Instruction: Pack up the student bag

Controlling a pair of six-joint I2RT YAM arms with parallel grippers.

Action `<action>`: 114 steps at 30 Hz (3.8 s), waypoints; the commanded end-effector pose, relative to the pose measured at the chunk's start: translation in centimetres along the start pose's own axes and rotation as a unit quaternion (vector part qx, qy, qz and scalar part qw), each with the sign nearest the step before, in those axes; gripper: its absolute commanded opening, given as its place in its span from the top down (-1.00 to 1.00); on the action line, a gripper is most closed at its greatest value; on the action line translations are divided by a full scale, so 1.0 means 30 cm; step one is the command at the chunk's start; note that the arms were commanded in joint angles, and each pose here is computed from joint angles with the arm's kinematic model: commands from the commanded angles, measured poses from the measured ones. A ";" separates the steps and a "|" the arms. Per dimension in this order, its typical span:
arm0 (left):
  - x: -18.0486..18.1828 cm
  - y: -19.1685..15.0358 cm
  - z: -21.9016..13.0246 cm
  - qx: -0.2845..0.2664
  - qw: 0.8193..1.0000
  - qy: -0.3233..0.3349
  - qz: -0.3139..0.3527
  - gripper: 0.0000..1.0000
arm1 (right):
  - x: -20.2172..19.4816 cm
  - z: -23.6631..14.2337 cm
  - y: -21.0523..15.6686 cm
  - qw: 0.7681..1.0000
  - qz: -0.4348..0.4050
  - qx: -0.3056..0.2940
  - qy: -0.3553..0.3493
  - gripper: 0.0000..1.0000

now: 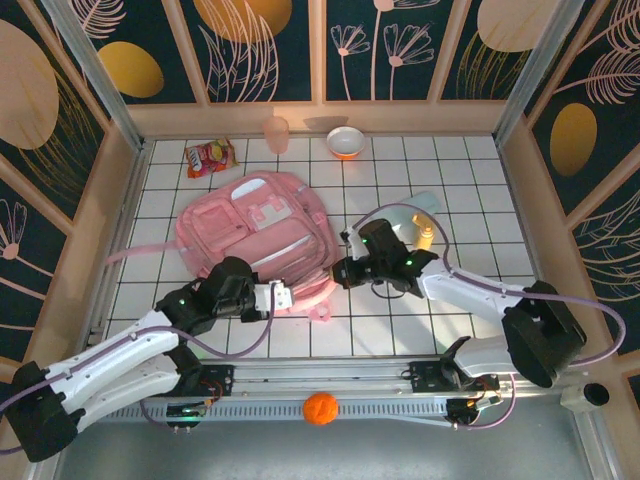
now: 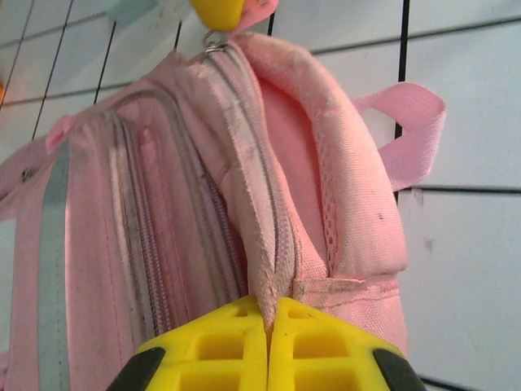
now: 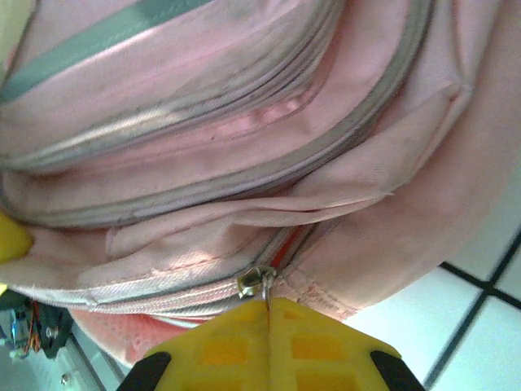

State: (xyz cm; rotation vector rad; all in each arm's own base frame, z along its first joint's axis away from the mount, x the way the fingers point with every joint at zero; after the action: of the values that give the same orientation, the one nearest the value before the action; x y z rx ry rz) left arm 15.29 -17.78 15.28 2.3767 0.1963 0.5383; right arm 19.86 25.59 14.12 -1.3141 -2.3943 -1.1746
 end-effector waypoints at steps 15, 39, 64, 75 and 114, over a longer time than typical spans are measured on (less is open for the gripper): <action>0.010 0.102 0.165 -0.007 0.983 -0.030 -0.178 -0.52 | 0.155 0.081 -0.030 0.999 -0.024 0.022 0.034 1.00; -0.022 0.128 0.129 -0.097 0.979 -0.049 -0.170 1.00 | 0.130 0.145 -0.088 0.999 -0.024 0.047 0.015 0.51; -0.029 -0.024 -0.027 0.009 0.998 0.010 -0.059 1.00 | -0.055 0.006 -0.058 0.998 0.007 0.009 -0.056 1.00; 0.151 -0.119 -0.092 0.089 0.986 0.140 -0.033 0.96 | 0.197 0.054 -0.110 0.999 0.012 -0.036 0.038 1.00; -0.023 0.085 0.007 -0.042 0.995 -0.085 -0.044 1.00 | -0.208 -0.058 0.046 0.990 0.064 -0.090 -0.093 1.00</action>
State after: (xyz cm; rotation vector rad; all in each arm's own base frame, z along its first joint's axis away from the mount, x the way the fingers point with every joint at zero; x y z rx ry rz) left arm 16.07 -20.28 16.41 2.3147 0.2688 0.3521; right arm 22.17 23.30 13.53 -1.5666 -2.2947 -1.2870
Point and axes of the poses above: each hand's point on the last joint's axis, 136 mm out from that joint toward the fingers, its own z axis out along the fingers, its own x axis along the line the jaws close on, y = z × x, the point moved 5 cm from there along -z, back along the fingers, and after that the axes turned 8 degrees about -z, right-handed, at the moved point
